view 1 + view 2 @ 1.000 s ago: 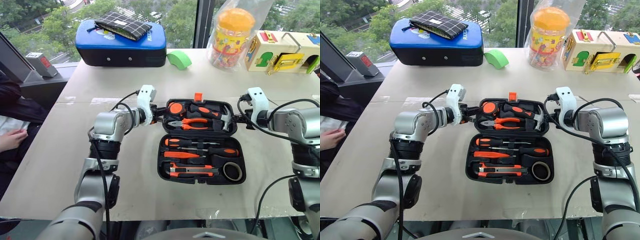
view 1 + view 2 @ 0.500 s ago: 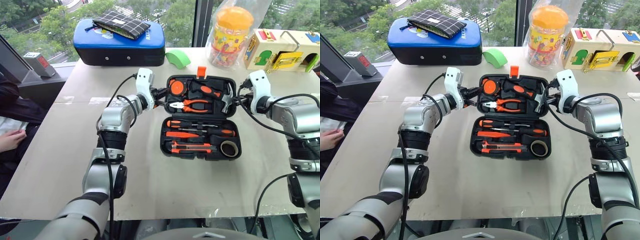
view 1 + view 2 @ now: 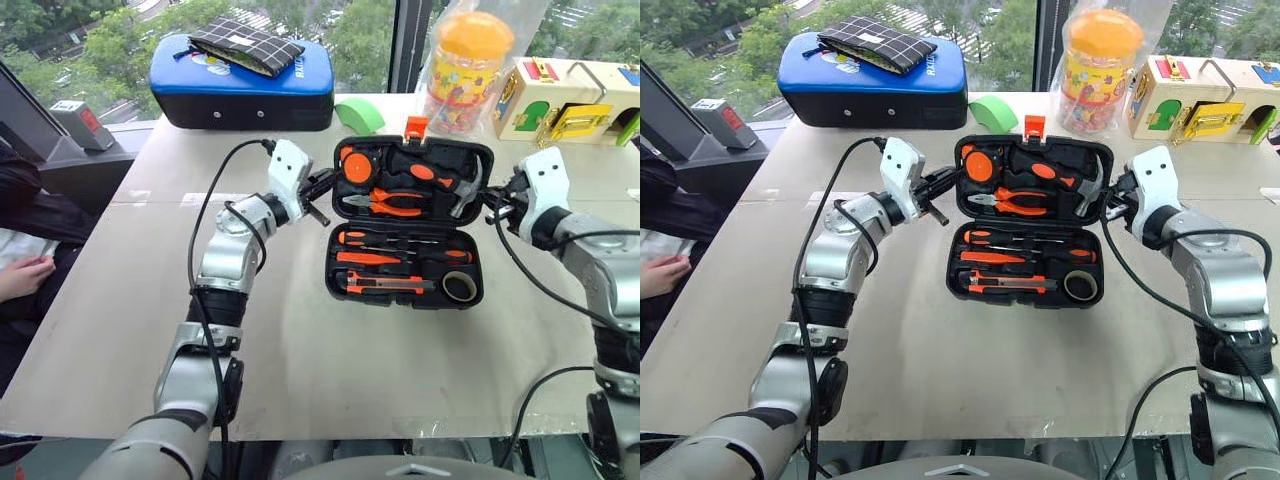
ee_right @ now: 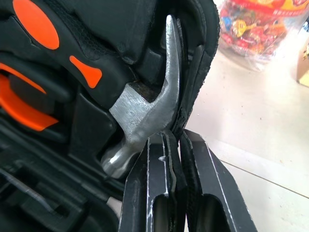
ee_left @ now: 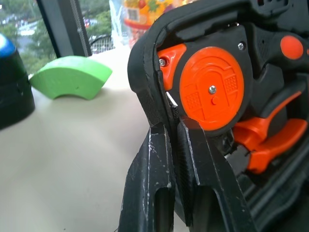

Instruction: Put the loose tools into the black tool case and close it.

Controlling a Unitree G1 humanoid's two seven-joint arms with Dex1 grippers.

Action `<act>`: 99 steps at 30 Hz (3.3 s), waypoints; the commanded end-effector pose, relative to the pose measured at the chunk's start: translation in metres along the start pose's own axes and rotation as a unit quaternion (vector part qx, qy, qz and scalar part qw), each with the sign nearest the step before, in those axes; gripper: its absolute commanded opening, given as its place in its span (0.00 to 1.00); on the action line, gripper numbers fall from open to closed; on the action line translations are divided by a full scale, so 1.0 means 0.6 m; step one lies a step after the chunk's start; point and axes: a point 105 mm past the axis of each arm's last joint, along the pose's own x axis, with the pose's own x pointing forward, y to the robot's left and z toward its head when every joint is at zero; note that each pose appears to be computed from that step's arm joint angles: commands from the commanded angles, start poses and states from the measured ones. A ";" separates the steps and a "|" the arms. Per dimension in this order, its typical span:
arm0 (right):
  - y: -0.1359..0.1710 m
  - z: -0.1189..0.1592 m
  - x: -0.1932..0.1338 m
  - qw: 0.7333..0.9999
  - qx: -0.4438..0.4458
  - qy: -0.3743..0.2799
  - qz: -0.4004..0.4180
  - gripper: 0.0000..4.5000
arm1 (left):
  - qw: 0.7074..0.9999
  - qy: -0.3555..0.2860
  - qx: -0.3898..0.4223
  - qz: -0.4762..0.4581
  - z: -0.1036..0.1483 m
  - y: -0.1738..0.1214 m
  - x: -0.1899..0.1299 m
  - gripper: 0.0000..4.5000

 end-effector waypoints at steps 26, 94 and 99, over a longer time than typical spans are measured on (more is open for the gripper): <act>0.174 -0.141 -0.188 0.959 -0.040 0.167 0.226 0.00 | 0.899 0.193 -0.116 -0.377 0.018 -0.130 -0.224 0.05; 0.234 -0.113 -0.049 0.978 0.094 0.157 0.099 0.00 | 0.871 0.227 0.076 -0.429 -0.070 -0.140 -0.044 0.02; 0.247 -0.114 -0.030 0.979 0.134 0.120 0.097 0.00 | 0.872 0.228 0.076 -0.426 -0.070 -0.138 -0.047 0.02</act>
